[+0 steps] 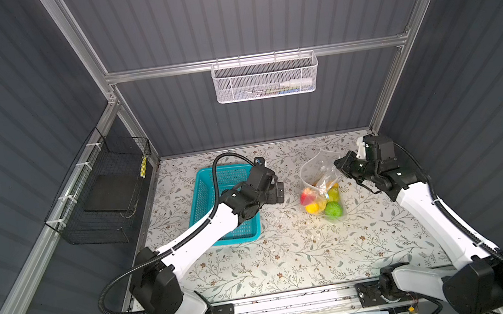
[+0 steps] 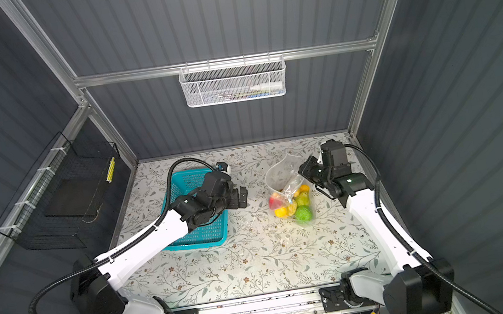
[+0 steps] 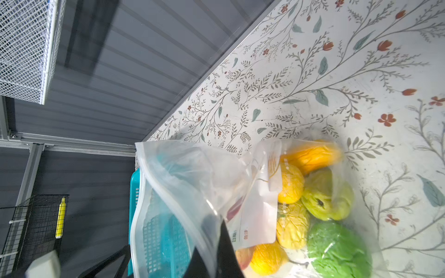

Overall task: Place the food in the zip-top bag and seal the zipper
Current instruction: 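Move the left gripper from over the basket to the bag's rim, then grasp the bag rim near the blue zipper tab with the left gripper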

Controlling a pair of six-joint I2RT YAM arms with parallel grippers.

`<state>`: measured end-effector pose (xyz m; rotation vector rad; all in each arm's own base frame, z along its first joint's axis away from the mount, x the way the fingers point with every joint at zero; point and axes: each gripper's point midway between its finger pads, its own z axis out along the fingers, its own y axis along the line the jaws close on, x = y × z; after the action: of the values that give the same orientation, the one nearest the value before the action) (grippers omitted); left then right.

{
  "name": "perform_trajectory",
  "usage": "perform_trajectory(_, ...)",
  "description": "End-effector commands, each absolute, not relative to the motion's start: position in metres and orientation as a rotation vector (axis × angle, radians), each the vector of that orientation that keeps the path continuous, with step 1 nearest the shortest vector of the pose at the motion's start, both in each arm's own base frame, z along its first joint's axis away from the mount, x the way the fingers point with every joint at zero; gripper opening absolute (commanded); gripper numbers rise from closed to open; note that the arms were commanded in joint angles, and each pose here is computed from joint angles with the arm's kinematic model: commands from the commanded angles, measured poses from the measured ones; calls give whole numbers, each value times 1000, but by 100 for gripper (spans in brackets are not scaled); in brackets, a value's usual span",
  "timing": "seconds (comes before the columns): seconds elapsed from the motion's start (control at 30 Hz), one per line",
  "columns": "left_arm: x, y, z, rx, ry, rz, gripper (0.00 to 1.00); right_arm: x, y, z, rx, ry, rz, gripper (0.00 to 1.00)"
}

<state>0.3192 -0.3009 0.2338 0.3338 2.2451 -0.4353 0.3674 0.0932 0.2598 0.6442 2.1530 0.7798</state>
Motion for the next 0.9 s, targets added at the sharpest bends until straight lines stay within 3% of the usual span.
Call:
perform_trajectory(0.0,311,-333,265,381,2137,-616,100,382,87,265,722,2105,780,0)
perform_trajectory(0.27,293,-386,273,510,2121,-798,98,397,86,260,824,2049,821,0)
perform_trajectory(0.87,273,-464,263,634,2165,-983,84,387,70,259,891,1971,750,0)
